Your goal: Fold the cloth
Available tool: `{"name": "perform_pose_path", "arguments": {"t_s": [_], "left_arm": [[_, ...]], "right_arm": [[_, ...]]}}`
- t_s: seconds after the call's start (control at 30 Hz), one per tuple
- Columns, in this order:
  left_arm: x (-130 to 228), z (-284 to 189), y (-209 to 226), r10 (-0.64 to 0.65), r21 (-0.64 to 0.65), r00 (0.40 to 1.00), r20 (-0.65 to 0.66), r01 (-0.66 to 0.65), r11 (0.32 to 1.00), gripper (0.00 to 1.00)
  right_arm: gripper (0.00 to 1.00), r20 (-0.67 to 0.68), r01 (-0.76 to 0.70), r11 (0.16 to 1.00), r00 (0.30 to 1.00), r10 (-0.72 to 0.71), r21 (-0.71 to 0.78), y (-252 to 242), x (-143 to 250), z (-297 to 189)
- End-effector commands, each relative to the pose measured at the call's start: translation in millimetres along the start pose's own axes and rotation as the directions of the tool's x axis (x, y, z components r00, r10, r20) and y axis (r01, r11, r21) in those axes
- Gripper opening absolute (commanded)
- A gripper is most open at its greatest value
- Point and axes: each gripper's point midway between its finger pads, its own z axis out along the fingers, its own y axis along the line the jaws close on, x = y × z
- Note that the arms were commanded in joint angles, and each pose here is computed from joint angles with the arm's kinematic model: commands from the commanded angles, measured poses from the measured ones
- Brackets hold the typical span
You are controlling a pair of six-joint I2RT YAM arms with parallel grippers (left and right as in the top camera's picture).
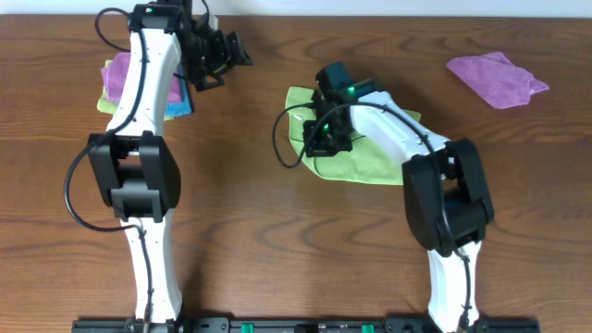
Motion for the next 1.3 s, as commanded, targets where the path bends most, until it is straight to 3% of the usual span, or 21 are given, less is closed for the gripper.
{"name": "perform_pose_path", "arguments": {"t_s": [0.0, 0.3, 0.43, 0.47, 0.53, 0.7, 0.77, 0.87, 1.0, 1.27], "left_arm": [[-8.8, -6.4, 4.1, 0.006, 0.013, 1.000, 0.017, -0.007, 1.000, 0.84], [-20.7, -19.5, 24.4, -0.038, 0.012, 0.998, 0.041, 0.038, 0.999, 0.84], [-22.3, -24.6, 33.5, -0.061, 0.009, 0.997, 0.041, 0.061, 0.998, 0.84], [-22.1, -25.1, 34.7, -0.065, 0.008, 0.997, 0.039, 0.065, 0.998, 0.84], [-21.2, -27.0, 38.7, -0.071, 0.003, 0.997, 0.034, 0.071, 0.998, 0.84], [-15.4, -30.4, 38.4, -0.045, 0.028, 0.999, 0.005, 0.045, 0.999, 0.84], [-9.4, -31.5, 36.3, -0.020, 0.038, 1.000, -0.017, 0.020, 0.999, 0.83], [8.2, -36.6, 27.5, 0.051, 0.080, 0.996, -0.075, -0.045, 0.996, 0.79], [33.3, -43.5, 26.5, 0.070, 0.076, 0.985, -0.158, -0.058, 0.995, 0.79], [77.0, -47.9, 15.3, 0.094, 0.070, 0.949, -0.301, -0.076, 0.995, 0.80]], "right_arm": [[0.01, -0.045, 0.044, 0.998, 0.998, -0.046, -0.052, 28.1, 15.2, 11.7], [0.02, -0.095, 0.180, 0.982, 0.978, -0.186, -0.062, 80.1, 51.3, 34.4], [0.53, -0.099, 0.194, 0.980, 0.975, -0.198, -0.042, 84.4, 56.4, 37.6], [0.60, -0.099, 0.185, 0.982, 0.977, -0.188, -0.040, 82.7, 55.3, 35.9], [0.70, -0.083, 0.147, 0.989, 0.985, -0.148, -0.026, 75.5, 48.2, 27.7], [0.81, 0.039, 0.092, 0.995, 0.995, -0.091, -0.027, 57.0, 13.8, -16.7], [0.99, 0.093, 0.063, 0.997, 0.994, -0.060, -0.034, 46.4, 1.0, -41.5], [0.99, 0.189, 0.042, 0.998, 0.981, -0.048, 0.037, 8.8, -11.7, -97.2], [0.99, 0.207, 0.061, 0.992, 0.975, -0.083, 0.110, -18.9, 1.2, -141.3], [0.99, 0.129, -0.008, 0.991, 0.992, -0.010, 0.136, -54.1, 59.5, -154.3]]}}
